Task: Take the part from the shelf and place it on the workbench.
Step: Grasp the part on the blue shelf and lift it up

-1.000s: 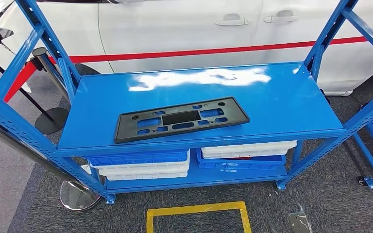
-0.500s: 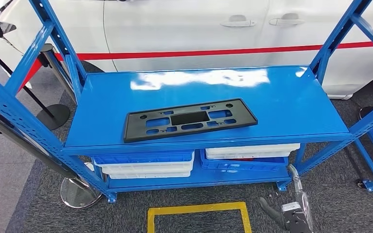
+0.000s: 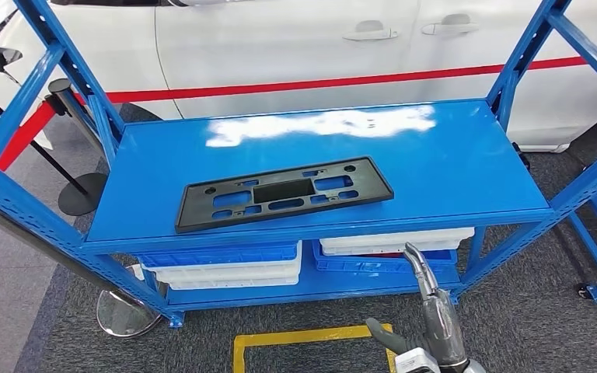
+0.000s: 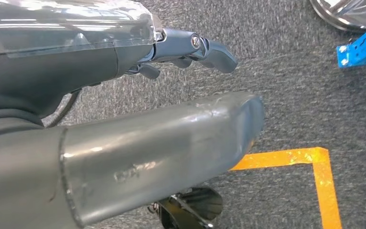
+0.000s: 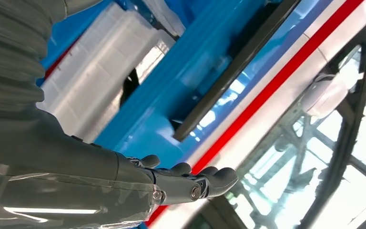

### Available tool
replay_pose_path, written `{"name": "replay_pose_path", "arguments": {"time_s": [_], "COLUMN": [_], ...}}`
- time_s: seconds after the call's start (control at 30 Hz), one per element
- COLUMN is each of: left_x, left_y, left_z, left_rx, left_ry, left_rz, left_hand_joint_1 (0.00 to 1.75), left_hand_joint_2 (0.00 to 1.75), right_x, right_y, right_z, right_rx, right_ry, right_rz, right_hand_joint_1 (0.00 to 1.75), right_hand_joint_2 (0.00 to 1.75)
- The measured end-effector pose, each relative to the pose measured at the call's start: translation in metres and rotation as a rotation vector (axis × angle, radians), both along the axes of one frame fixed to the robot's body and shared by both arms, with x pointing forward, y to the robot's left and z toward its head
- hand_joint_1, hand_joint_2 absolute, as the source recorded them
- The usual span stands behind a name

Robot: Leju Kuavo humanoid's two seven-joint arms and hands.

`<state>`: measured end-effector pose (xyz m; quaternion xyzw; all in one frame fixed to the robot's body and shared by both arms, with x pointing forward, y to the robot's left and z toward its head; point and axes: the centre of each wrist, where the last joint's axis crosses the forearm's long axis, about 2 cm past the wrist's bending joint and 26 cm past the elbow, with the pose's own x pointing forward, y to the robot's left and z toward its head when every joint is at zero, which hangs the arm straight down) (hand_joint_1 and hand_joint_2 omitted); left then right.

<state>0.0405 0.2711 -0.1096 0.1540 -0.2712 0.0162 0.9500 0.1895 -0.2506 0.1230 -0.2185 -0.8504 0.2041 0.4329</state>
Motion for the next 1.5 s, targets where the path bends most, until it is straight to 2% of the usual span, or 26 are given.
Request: {"name": "replay_pose_path", "arguments": {"time_s": [0.5, 0.8, 1.13, 1.5], "left_x": [0.006, 0.009, 0.01, 0.011], "left_y": [-0.004, -0.004, 0.002, 0.002], "left_z": [0.001, 0.001, 0.001, 0.001], "left_rx": [0.023, 0.027, 0.026, -0.002], "left_ry": [0.005, 0.004, 0.002, -0.009], "left_rz": [-0.107, -0.168, -0.179, -0.172], "left_hand_joint_1": [0.0, 0.0, 0.0, 0.0], "left_hand_joint_2": [0.0, 0.0, 0.0, 0.0], "right_x": [0.018, 0.044, 0.06, 0.056], "right_y": [0.043, 0.064, 0.104, 0.147], "right_z": [0.053, 0.078, 0.072, 0.056], "right_rx": [-0.331, -0.52, -0.543, -0.532], "right_ry": [-0.417, -0.633, -0.596, -0.502], "right_rz": [-0.077, -0.159, -0.151, -0.1], "right_hand_joint_1": [0.0, 0.0, 0.0, 0.0], "right_hand_joint_2": [1.75, 1.75, 1.75, 1.75]}}
